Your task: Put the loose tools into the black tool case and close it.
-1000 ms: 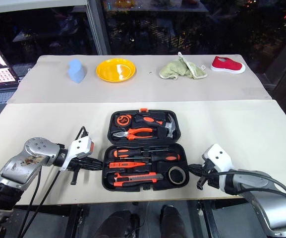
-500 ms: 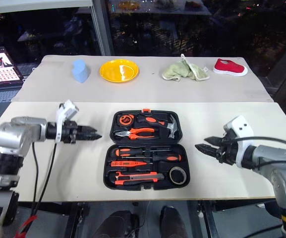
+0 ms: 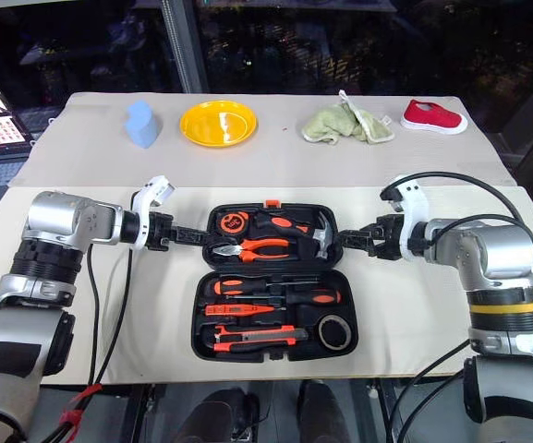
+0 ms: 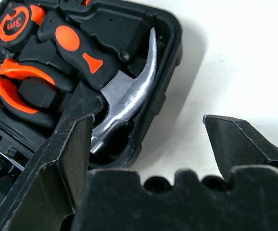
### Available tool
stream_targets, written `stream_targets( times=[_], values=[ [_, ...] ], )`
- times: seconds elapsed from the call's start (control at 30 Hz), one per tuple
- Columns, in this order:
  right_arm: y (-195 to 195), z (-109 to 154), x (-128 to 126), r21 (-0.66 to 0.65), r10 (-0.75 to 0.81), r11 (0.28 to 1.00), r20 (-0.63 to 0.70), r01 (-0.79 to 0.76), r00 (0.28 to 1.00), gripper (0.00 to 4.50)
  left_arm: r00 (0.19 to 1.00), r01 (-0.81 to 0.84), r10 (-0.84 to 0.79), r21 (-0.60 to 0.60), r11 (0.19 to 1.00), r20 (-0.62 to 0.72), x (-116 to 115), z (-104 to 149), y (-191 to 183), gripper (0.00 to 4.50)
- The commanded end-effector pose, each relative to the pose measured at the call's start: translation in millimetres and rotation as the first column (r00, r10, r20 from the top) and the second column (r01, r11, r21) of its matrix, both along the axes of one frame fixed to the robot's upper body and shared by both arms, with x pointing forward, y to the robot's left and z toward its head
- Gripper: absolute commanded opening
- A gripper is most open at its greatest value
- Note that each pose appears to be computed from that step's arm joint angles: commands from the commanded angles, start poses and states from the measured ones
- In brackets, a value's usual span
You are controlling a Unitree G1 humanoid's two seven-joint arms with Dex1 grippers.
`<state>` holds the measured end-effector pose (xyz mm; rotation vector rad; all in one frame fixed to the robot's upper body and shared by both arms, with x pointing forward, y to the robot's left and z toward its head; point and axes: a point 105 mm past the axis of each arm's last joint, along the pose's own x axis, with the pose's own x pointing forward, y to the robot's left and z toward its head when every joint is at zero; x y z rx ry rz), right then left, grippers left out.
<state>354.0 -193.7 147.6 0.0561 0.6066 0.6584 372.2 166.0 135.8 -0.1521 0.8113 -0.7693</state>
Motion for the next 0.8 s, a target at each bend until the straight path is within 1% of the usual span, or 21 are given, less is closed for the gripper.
stream_targets(
  times=[0.03, 0.07, 0.27, 0.43, 0.7, 0.73, 0.77, 0.8],
  values=[
    [-2.0, 5.8, 4.3, -0.017, -0.003, 1.0, 0.017, 0.003, 1.0, 4.34, 1.0, 0.001, -0.001, -0.012, 1.0, 0.008, -1.5, 2.5, -1.3, 3.03],
    [-1.9, 4.6, 4.4, -0.02, -0.002, 1.0, 0.014, 0.002, 1.0, 4.34, 1.0, 0.004, -0.004, -0.009, 1.0, 0.008, -2.2, 2.2, -1.6, 2.68],
    [3.5, 0.9, 1.1, -0.025, 0.027, 0.999, -0.005, -0.027, 1.0, 4.34, 1.0, 0.029, -0.029, -0.006, 1.0, -0.006, -10.1, 1.2, -1.1, 2.68],
    [5.7, -0.3, 0.7, -0.027, 0.034, 0.999, -0.007, -0.034, 0.999, 4.34, 0.999, 0.032, -0.032, 0.022, 0.999, -0.018, -15.4, -1.5, 3.3, 2.68],
    [9.4, -0.3, 2.3, -0.017, 0.037, 0.999, -0.001, -0.037, 0.999, 4.34, 1.0, 0.014, -0.013, 0.036, 0.999, -0.013, -10.5, -6.6, 2.6, 2.68],
    [10.1, 0.1, 2.6, -0.014, 0.038, 0.999, 0.0, -0.038, 0.999, 3.85, 1.0, 0.006, -0.005, 0.036, 0.999, -0.011, -8.6, -6.8, 2.6, 2.18],
    [10.8, 0.5, 2.5, -0.01, 0.039, 0.999, 0.002, -0.039, 0.999, 3.65, 1.0, 0.003, -0.003, 0.034, 0.999, -0.01, -7.7, -6.7, 2.3, 2.0],
    [11.5, 0.8, 2.6, -0.006, 0.04, 0.999, 0.003, -0.04, 0.999, 3.34, 1.0, 0.001, 0.0, 0.031, 1.0, -0.01, -6.9, -6.6, 1.9, 1.67]
  ],
)
